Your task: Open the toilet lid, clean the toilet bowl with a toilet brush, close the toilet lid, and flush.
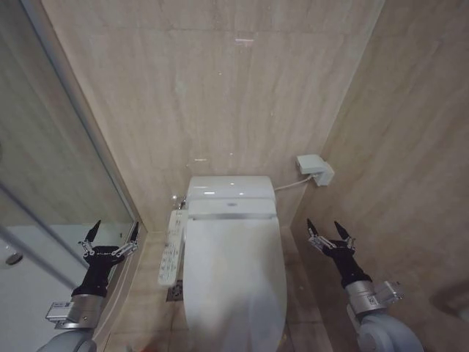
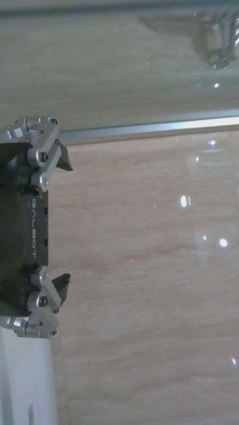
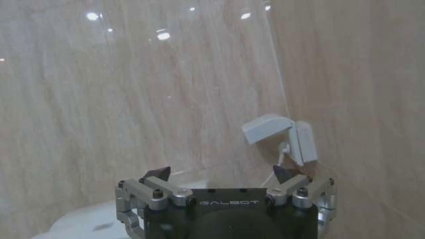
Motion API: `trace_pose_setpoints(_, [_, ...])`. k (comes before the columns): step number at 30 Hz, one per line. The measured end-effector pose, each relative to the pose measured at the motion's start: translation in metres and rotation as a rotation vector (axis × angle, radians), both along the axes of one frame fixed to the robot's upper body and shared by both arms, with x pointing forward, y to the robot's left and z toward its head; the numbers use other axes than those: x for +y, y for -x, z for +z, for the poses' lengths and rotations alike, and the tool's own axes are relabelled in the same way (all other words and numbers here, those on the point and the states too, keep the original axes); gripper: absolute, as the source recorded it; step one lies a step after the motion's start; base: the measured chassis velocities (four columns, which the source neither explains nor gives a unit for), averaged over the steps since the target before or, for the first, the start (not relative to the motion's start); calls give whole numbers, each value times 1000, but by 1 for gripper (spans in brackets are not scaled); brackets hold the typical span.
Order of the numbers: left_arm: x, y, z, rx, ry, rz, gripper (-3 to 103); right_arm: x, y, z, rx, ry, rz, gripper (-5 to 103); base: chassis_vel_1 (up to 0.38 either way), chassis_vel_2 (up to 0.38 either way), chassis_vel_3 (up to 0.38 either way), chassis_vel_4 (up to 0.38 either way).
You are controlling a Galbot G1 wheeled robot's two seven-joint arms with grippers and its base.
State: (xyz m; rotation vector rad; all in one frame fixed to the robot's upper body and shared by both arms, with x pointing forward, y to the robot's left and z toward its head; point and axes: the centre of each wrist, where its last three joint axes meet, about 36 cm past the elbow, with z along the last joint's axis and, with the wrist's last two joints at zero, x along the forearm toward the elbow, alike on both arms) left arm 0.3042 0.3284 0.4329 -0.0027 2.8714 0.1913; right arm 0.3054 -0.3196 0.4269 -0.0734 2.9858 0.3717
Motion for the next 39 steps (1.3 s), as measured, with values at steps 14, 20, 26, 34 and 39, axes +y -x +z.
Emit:
trace_pose_setpoints(14, [0, 0, 0, 0, 0, 0, 100, 0, 0, 0, 0, 0, 1, 100, 298, -299, -297, 304])
trace_pose_setpoints(20, [0, 0, 0, 0, 0, 0, 100, 0, 0, 0, 1, 0, 0, 100, 372, -370, -369, 373])
trace_pose_setpoints(26, [0, 0, 0, 0, 0, 0, 100, 0, 0, 0, 1, 0, 0, 100, 226, -243, -234, 231])
trace_pose_setpoints(34, [0, 0, 0, 0, 0, 0, 100, 0, 0, 0, 0, 0, 0, 100, -33, 41, 46, -24])
trace_pose_setpoints(39, [0, 0, 0, 0, 0, 0, 100, 0, 0, 0, -1, 0, 0, 100, -22, 31, 23, -28])
